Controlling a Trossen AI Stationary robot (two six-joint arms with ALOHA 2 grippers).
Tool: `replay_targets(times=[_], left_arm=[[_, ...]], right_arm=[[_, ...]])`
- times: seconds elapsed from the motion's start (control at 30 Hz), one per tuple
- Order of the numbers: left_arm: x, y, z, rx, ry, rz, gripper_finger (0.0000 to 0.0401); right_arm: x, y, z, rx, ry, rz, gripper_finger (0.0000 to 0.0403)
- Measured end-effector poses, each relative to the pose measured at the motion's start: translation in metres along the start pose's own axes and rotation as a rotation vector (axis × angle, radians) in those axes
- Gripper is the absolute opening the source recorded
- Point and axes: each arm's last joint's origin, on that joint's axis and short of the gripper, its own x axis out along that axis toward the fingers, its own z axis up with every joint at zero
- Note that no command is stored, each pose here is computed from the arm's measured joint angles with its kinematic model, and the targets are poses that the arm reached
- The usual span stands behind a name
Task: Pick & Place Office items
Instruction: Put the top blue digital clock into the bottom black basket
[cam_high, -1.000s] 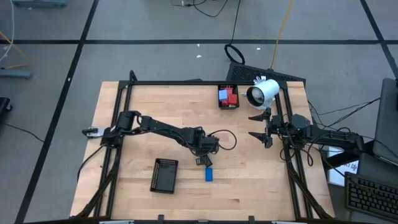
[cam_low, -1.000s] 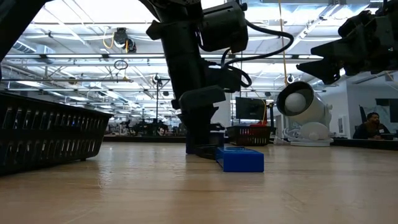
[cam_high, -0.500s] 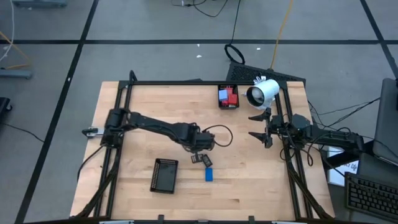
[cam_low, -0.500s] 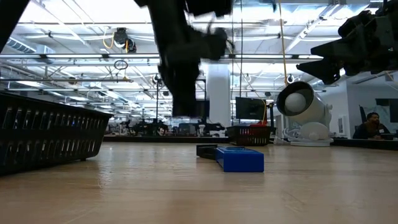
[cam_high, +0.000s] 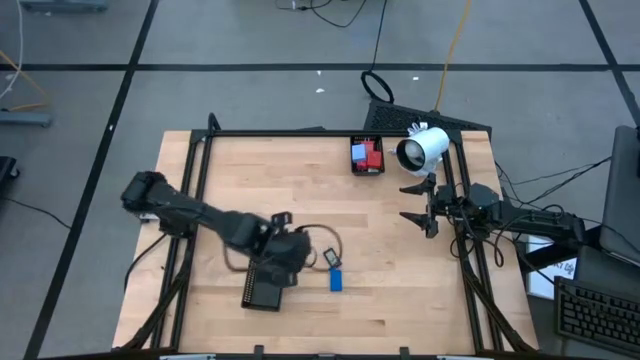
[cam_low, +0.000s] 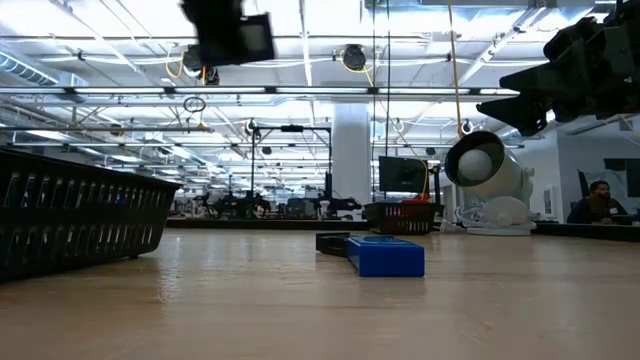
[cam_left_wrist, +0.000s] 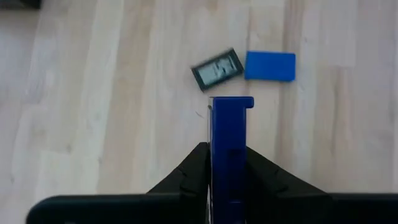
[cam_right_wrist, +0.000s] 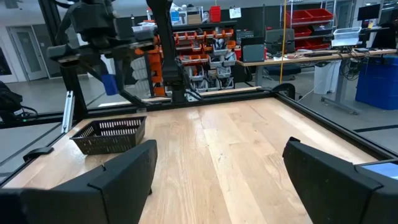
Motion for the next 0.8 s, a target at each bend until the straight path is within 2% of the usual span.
replay_targets(times=[0.13, 0.23, 0.43, 0.57, 0.7, 0.8], left_arm=[[-0.007, -0.008, -0.029, -0.078, 0.013, -0.004, 0.0047], [-0.005, -0.013, -0.055, -0.142, 0.033, -0.017, 0.0046], [0.013, -0.022, -0.095, -0.209, 0.000, -0.121, 0.0071], [0.027, -0.022, -0.114, -0.181, 0.074, -0.194, 0.0061], [0.035, -0.018, -0.125, -0.226, 0.127, -0.166, 0.0050], [0.036, -0.017, -0.125, -0.245, 0.113, -0.146, 0.0067]], right_arm=[[0.000, 0.000, 0.000, 0.000, 0.001, 0.000, 0.0339], [0.000, 0.000, 0.000, 0.000, 0.000, 0.000, 0.0340], [0.000, 0.000, 0.000, 0.000, 0.001, 0.000, 0.0337], [0.000, 0.000, 0.000, 0.000, 0.001, 0.000, 0.0339], [0.000, 0.000, 0.000, 0.000, 0.001, 0.000, 0.0340], [0.000, 0.000, 0.000, 0.000, 0.000, 0.000, 0.0338]])
